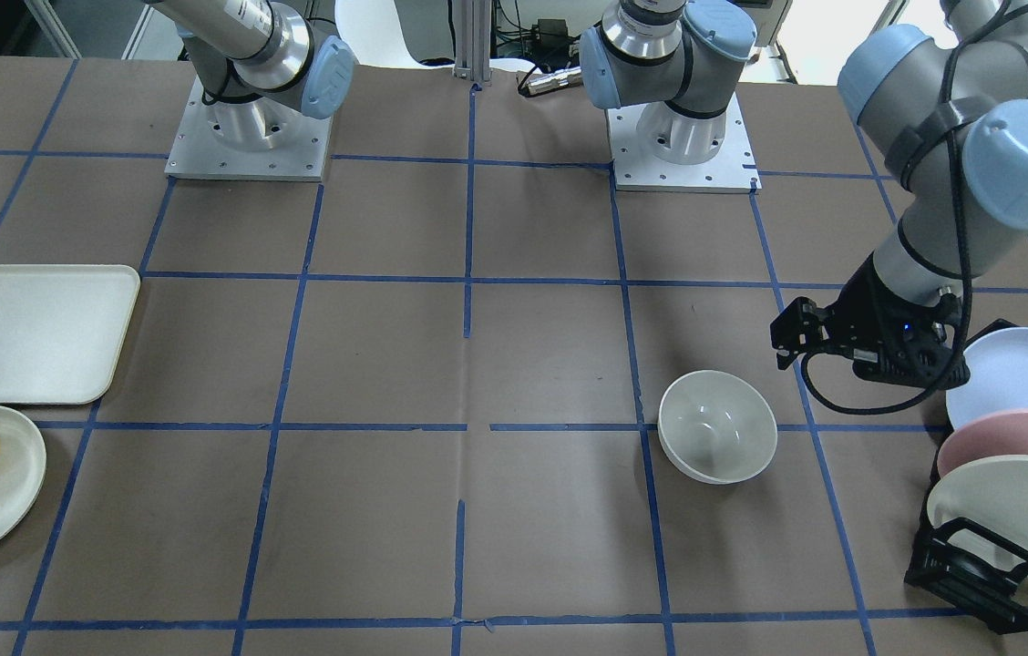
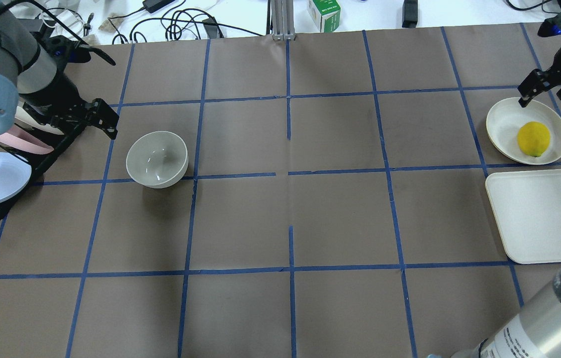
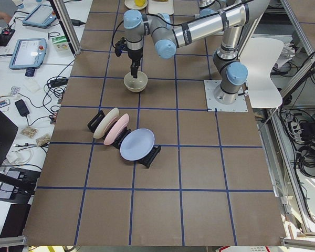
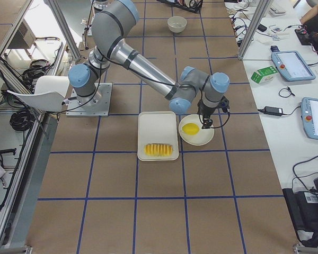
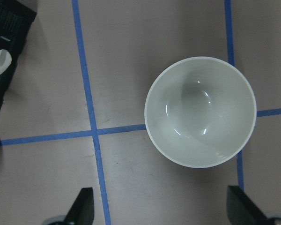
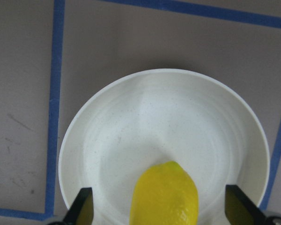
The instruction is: Place bowl and put lemon in it
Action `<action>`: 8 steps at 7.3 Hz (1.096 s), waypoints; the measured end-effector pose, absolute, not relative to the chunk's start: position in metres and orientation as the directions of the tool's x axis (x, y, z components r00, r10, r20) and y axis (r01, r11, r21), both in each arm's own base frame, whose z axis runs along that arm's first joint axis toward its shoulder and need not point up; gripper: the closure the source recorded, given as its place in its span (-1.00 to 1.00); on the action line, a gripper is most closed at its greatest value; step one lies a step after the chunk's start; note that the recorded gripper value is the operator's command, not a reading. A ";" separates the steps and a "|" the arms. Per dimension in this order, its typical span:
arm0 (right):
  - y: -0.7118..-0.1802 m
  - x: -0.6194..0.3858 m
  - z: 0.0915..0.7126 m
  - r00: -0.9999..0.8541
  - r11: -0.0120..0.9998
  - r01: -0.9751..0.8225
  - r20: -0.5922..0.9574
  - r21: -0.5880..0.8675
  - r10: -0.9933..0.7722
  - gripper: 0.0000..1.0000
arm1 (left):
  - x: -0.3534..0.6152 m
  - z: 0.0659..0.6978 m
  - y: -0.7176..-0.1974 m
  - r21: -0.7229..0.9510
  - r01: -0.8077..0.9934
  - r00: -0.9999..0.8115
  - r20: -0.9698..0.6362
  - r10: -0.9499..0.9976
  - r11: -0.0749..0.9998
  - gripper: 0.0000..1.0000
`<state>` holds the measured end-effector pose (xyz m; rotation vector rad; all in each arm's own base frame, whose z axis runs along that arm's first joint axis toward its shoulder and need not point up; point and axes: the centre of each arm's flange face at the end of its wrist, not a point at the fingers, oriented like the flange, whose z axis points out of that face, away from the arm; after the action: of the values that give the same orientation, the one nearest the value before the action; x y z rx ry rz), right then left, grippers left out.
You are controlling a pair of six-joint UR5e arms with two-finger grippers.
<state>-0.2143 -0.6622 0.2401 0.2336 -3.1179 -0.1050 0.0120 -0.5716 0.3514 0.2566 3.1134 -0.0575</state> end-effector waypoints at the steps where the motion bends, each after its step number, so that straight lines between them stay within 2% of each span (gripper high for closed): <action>1: -0.655 -0.216 0.220 -0.989 0.985 -0.148 0.005 0.084 -0.149 -1.00 | 0.014 0.327 -0.582 -0.030 0.190 -0.982 -0.012 0.190 0.981 -1.00; 2: -0.646 -0.223 0.207 -0.990 0.985 -0.142 0.010 0.093 -0.144 -0.81 | 0.015 0.298 -0.587 -0.007 0.207 -0.978 0.001 0.207 0.978 -1.00; 3: -0.640 -0.231 0.201 -0.991 0.986 -0.133 0.012 0.097 -0.135 -0.09 | 0.016 0.270 -0.592 0.011 0.215 -0.977 0.013 0.215 0.976 -1.00; 4: -0.636 -0.237 0.197 -0.991 0.986 -0.130 0.011 0.101 -0.132 0.58 | 0.017 0.246 -0.595 0.031 0.222 -0.975 0.028 0.222 0.974 -0.83; 5: -0.634 -0.239 0.195 -0.991 0.986 -0.133 0.010 0.103 -0.135 0.94 | 0.016 0.225 -0.598 0.045 0.230 -0.972 0.051 0.228 0.972 0.35; 6: -0.633 -0.240 0.196 -0.990 0.985 -0.135 0.010 0.103 -0.137 1.00 | 0.016 0.209 -0.602 0.048 0.236 -0.970 0.070 0.233 0.971 0.99; 8: -0.633 -0.239 0.206 -0.991 0.986 -0.135 0.011 0.100 -0.136 1.00 | 0.016 0.196 -0.608 0.050 0.242 -0.968 0.080 0.238 0.969 1.00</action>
<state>-0.2389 -0.6334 0.2060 0.2122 -3.1128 -0.1547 0.0163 -0.6075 0.1960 0.3897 3.1899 0.0961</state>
